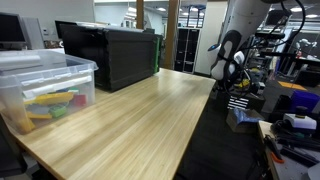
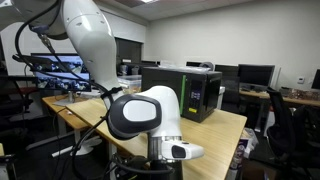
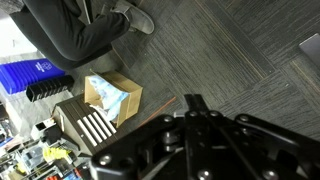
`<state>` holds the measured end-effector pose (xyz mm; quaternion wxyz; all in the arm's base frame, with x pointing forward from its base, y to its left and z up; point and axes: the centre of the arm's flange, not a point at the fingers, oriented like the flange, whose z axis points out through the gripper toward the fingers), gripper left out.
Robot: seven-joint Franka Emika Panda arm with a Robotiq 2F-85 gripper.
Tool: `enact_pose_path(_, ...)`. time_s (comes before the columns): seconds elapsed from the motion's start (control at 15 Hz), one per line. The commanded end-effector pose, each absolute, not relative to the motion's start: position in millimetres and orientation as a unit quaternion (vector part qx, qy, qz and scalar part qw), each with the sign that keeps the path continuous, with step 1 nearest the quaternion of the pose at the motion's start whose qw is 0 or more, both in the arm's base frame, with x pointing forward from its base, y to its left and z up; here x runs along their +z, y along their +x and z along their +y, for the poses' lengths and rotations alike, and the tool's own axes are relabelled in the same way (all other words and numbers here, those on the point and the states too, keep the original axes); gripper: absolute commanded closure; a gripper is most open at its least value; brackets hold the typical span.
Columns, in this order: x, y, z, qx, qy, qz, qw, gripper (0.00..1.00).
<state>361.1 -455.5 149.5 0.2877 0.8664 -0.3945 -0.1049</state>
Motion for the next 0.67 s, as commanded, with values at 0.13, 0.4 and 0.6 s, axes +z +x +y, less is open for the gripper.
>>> enact_pose_path(0.13, 150.6, 369.5, -452.6, -0.102, 0.862, -0.411, 0.278, 0.98)
enact_pose_path(0.4, 152.0, 370.9, -450.0, -0.111, 0.86, -0.416, 0.276, 0.98)
enact_pose_path(0.6, 152.8, 371.3, -449.4, -0.114, 0.859, -0.417, 0.275, 0.98)
